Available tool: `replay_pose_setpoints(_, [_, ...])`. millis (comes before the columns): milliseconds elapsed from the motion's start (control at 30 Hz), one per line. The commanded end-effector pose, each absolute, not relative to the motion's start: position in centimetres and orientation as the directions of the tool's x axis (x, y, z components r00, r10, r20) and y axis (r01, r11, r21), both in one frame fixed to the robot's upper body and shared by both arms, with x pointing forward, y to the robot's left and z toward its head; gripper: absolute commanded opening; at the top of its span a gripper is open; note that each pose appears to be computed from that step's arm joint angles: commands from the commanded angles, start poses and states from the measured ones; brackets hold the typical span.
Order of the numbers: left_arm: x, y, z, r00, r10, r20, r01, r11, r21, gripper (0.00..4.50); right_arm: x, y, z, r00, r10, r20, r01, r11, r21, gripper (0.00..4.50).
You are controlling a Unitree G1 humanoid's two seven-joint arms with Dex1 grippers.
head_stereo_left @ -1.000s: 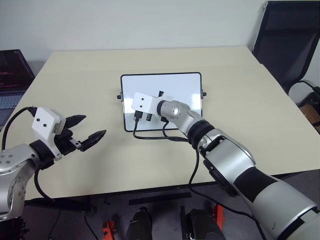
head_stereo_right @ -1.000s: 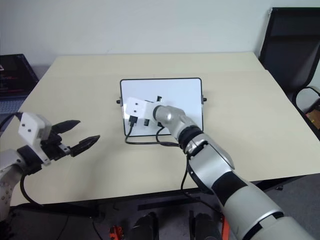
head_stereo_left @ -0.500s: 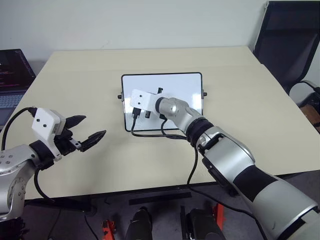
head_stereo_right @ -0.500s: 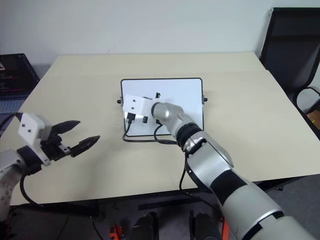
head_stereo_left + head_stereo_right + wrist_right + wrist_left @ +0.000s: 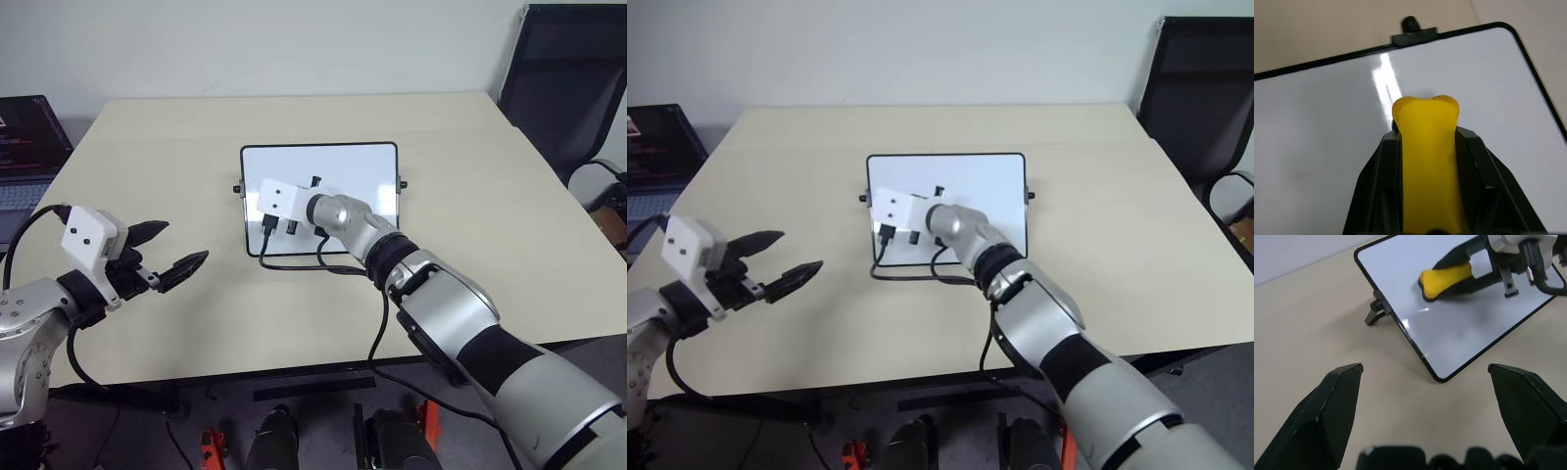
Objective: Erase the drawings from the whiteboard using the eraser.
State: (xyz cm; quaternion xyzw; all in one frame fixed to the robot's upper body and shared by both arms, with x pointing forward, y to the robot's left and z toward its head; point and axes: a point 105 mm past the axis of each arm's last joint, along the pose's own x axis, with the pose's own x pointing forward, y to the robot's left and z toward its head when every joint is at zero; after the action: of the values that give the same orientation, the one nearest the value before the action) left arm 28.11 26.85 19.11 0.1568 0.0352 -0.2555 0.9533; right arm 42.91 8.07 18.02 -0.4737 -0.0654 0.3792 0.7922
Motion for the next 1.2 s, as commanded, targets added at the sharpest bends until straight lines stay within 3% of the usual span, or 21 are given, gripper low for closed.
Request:
replay_pose_setpoints(33, [28.0, 26.6, 20.5, 0.866, -0.486, -0.116, 0.496, 0.805, 0.326, 4.50, 42.6, 7.5, 16.3, 0.651, 0.661, -0.372, -0.642, 0.218, -0.735, 1.10])
replay_pose_setpoints(100, [28.0, 26.6, 20.4, 0.867, -0.485, -0.115, 0.495, 0.806, 0.325, 4.50, 41.7, 7.6, 14.5, 0.583, 0.673, -0.456, -0.712, 0.152, -0.685, 1.10])
replay_pose_setpoints(167, [27.9, 26.6, 20.4, 0.867, -0.485, -0.115, 0.494, 0.807, 0.325, 4.50, 41.4, 7.9, 14.3, 0.560, 0.690, -0.458, -0.738, 0.166, -0.653, 1.10])
replay_pose_setpoints(267, [28.0, 26.6, 20.5, 0.867, -0.486, -0.113, 0.495, 0.806, 0.325, 4.50, 42.8, 7.7, 17.1, 0.674, 0.669, -0.312, -0.629, 0.300, -0.717, 1.10])
replay_pose_setpoints(400, [27.9, 26.7, 20.6, 0.868, -0.484, -0.112, 0.492, 0.807, 0.328, 4.50, 43.7, 7.1, 19.1, 0.731, 0.642, -0.231, -0.565, 0.379, -0.733, 1.10])
replay_pose_setpoints(700, [28.0, 26.6, 20.6, 0.868, -0.485, -0.106, 0.491, 0.807, 0.327, 4.50, 41.9, 7.8, 15.5, 0.599, 0.686, -0.413, -0.709, 0.214, -0.672, 1.10])
replay_pose_setpoints(800, [28.2, 26.4, 20.7, 0.865, -0.492, -0.102, 0.496, 0.804, 0.327, 4.50, 42.1, 8.2, 16.6, 0.617, 0.705, -0.351, -0.681, 0.254, -0.686, 1.10])
replay_pose_setpoints(933, [28.4, 25.7, 21.2, 0.852, -0.517, -0.081, 0.513, 0.795, 0.323, 4.50, 42.6, 7.7, 19.5, 0.624, 0.755, -0.203, -0.683, 0.401, -0.610, 1.10])
replay_pose_setpoints(1067, [28.6, 24.4, 21.7, 0.827, -0.558, -0.068, 0.545, 0.769, 0.334, 4.50, 42.4, 5.3, 21.1, 0.574, 0.816, -0.066, -0.745, 0.488, -0.455, 1.10])
replay_pose_setpoints(1200, [28.9, 22.4, 21.4, 0.785, -0.614, -0.086, 0.600, 0.717, 0.356, 4.50, 39.7, 0.7, 22.5, 0.593, 0.804, 0.043, -0.747, 0.569, -0.343, 1.10])
